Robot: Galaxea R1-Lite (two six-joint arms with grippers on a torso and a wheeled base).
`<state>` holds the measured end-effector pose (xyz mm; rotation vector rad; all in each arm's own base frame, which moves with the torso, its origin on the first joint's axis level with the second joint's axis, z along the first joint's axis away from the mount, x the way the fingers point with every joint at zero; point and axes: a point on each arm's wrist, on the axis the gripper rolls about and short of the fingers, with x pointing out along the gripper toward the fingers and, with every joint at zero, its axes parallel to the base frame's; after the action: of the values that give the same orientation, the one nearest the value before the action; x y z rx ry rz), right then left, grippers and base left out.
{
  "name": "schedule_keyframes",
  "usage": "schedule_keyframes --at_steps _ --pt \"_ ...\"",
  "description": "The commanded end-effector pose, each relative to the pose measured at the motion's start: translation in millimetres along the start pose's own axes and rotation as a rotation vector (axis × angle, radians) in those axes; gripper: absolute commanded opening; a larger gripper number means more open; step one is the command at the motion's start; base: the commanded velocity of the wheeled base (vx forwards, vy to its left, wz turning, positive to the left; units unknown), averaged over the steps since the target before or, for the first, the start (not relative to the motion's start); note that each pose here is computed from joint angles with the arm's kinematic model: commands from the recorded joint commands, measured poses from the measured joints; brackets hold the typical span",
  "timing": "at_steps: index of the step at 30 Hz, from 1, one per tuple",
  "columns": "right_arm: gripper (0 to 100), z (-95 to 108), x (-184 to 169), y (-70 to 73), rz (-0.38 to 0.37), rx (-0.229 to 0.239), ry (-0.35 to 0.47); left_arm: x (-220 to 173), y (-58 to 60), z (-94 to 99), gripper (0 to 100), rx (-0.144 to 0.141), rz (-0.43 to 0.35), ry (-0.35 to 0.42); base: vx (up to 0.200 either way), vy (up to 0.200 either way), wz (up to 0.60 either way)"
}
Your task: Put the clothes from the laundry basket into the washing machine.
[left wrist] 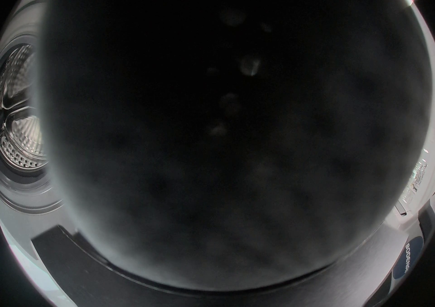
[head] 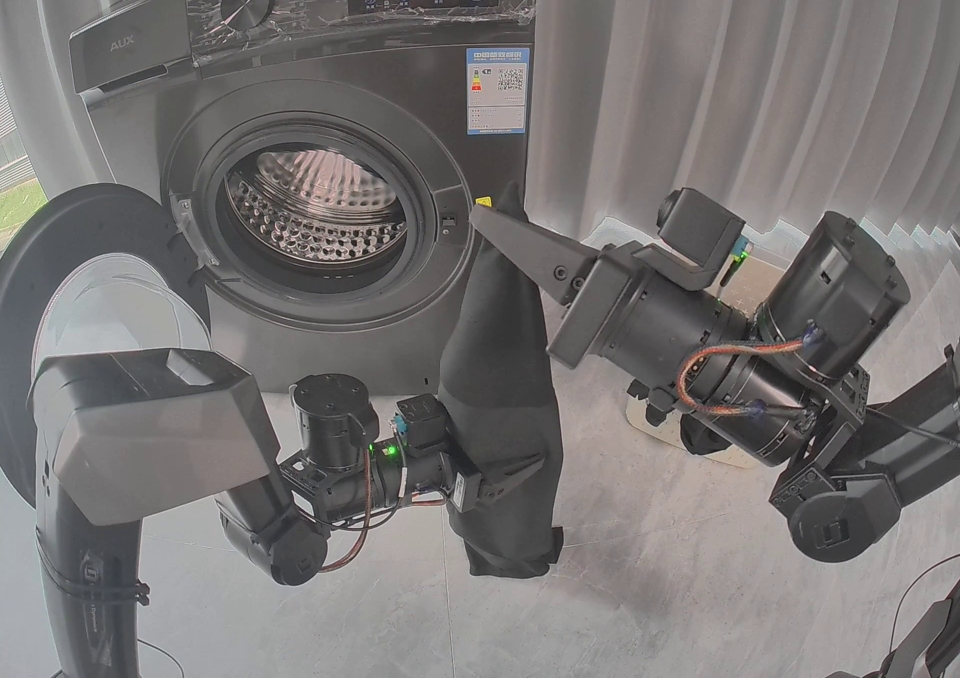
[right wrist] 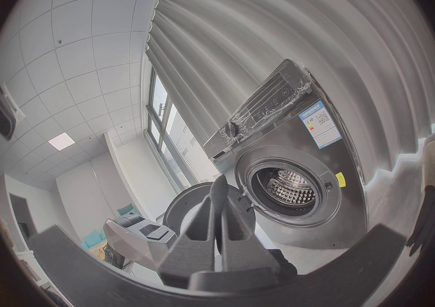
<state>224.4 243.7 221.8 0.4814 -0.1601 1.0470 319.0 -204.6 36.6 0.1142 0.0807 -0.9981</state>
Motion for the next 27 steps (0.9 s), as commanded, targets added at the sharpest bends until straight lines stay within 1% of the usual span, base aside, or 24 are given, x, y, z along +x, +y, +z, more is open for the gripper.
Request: schedule_keyframes --at_steps 1,5,7,11,12,13,14,15,16,17,18,20,21,22,23,24,25,26,27 --pt "0 3 -1 -1.6 -0.004 -0.004 -0.009 1 1.6 -2.4 0 -0.008 0.004 -0.004 0.000 0.000 0.00" --pt "0 5 -1 -3.4 -0.007 -0.009 -0.023 1 1.1 1.4 0 -0.020 0.004 -0.025 0.000 0.000 0.00" --pt "0 8 -2 -10.1 -0.028 -0.018 -0.032 -1 -0.6 3.2 0 -0.022 0.002 -0.032 0.000 0.000 0.00" --pt "0 25 -5 -37.0 -0.124 -0.056 -0.081 -11 -6.4 17.4 0 -0.019 -0.002 -0.054 0.000 0.000 0.00" --pt "0 25 -5 -37.9 -0.126 -0.057 -0.082 -11 -6.6 17.4 0 -0.019 -0.003 -0.053 0.000 0.000 0.00" --pt "0 32 -9 -51.0 -0.165 -0.075 -0.100 -18 -9.5 24.1 0 -0.017 -0.003 -0.061 0.000 0.000 0.00" --pt "0 35 -11 -57.2 -0.182 -0.083 -0.107 -22 -11.5 28.3 0 -0.015 -0.004 -0.067 0.000 0.000 0.00" --pt "0 37 -13 -60.1 -0.191 -0.088 -0.112 -24 -12.9 31.0 0 -0.013 -0.006 -0.071 0.000 0.000 0.00" --pt "0 39 -15 -65.4 -0.205 -0.094 -0.115 -28 -18.5 36.4 0 -0.011 -0.017 -0.079 0.000 0.000 0.00" --pt "0 39 -15 -65.4 -0.205 -0.094 -0.115 -28 -18.5 36.4 0 -0.011 -0.017 -0.079 0.000 0.000 0.00" --pt "0 41 -17 -70.0 -0.217 -0.100 -0.118 -36 -26.1 43.8 0 -0.007 -0.030 -0.088 0.000 0.000 0.00" --pt "0 41 -18 -72.4 -0.224 -0.103 -0.119 -42 -30.6 48.2 0 -0.008 -0.036 -0.092 0.000 0.000 0.00" --pt "0 42 -20 -74.5 -0.230 -0.105 -0.120 -48 -38.8 52.4 0 -0.013 -0.053 -0.098 0.000 0.000 0.00" --pt "0 42 -20 -75.6 -0.233 -0.106 -0.120 -49 -40.2 52.8 0 -0.015 -0.056 -0.098 0.000 0.000 0.00" --pt "0 43 -21 -78.8 -0.241 -0.108 -0.122 -55 -48.9 57.7 0 -0.022 -0.076 -0.113 0.000 0.000 0.00" --pt "0 43 -22 -80.7 -0.246 -0.109 -0.119 -56 -51.3 59.0 0 -0.024 -0.082 -0.119 0.000 0.000 0.00" --pt "0 42 -22 -84.2 -0.249 -0.110 -0.114 -59 -56.2 60.9 0 -0.031 -0.094 -0.128 0.000 0.000 0.00" --pt "0 42 -22 -85.0 -0.251 -0.110 -0.113 -59 -56.9 61.0 0 -0.033 -0.096 -0.128 0.000 0.000 0.00" --pt "0 36 -22 -92.8 -0.258 -0.105 -0.094 -63 -65.5 63.1 0 -0.038 -0.119 -0.132 0.000 0.000 0.00"
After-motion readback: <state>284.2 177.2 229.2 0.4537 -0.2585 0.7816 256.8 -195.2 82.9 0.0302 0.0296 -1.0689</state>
